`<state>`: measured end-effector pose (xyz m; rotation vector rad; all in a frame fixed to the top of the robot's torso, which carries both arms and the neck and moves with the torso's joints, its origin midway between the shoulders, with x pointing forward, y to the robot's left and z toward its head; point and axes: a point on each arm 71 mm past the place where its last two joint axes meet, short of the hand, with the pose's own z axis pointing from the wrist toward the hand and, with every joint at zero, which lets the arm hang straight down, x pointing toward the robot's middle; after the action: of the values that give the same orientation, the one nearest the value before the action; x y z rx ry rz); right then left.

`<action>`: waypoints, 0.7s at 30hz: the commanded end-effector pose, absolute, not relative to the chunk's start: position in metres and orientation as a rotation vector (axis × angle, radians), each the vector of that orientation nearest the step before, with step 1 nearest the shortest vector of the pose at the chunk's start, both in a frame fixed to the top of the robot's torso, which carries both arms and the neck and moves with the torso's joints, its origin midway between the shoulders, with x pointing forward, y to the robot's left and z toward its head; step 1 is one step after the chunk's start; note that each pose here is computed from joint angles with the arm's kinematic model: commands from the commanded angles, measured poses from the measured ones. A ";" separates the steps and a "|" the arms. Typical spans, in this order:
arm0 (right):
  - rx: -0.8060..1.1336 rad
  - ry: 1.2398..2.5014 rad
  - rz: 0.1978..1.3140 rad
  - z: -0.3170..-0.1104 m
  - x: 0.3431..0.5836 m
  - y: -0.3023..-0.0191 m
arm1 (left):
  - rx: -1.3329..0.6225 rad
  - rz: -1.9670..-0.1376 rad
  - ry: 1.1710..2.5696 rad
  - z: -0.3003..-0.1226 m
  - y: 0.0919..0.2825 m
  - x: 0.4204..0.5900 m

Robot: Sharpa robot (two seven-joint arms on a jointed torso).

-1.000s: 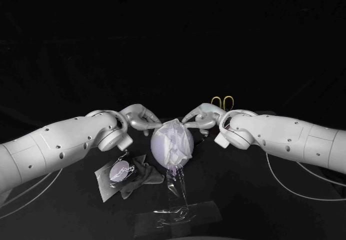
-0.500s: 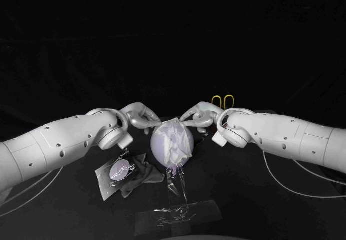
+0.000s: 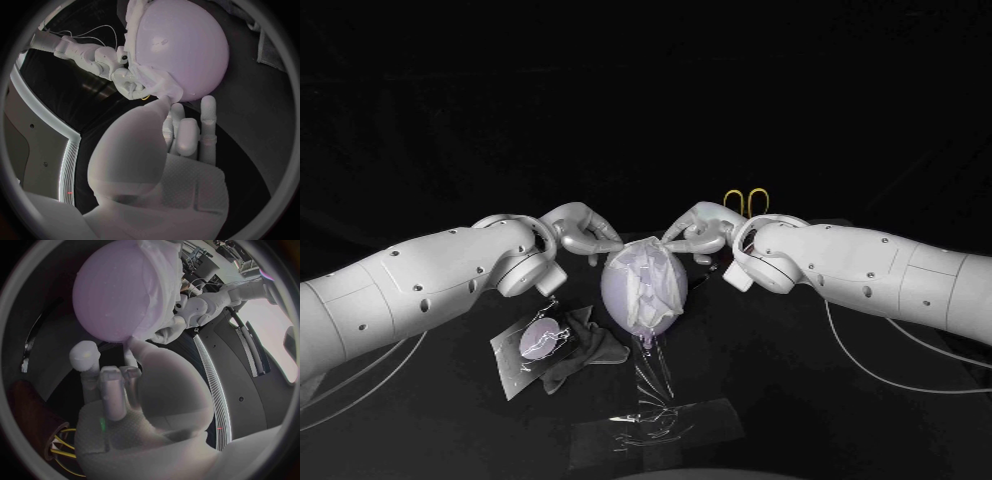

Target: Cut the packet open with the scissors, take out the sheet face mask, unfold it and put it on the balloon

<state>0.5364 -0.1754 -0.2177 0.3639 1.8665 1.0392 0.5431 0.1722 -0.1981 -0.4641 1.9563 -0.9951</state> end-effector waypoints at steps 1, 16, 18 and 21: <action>0.336 1.832 1.035 -0.216 0.536 -0.173 | -0.455 -1.015 1.946 -0.196 0.169 0.543; 0.339 1.760 0.986 -0.210 0.536 -0.180 | -0.476 -0.991 1.894 -0.193 0.173 0.545; 0.328 1.767 0.978 -0.209 0.537 -0.181 | -0.481 -0.987 1.882 -0.193 0.173 0.545; 0.307 1.785 0.968 -0.207 0.538 -0.182 | -0.491 -0.978 1.862 -0.192 0.175 0.546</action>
<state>0.5375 -0.1829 -0.2084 0.3540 1.7731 0.9848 0.5443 0.1743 -0.1959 -0.4818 1.9130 -0.9806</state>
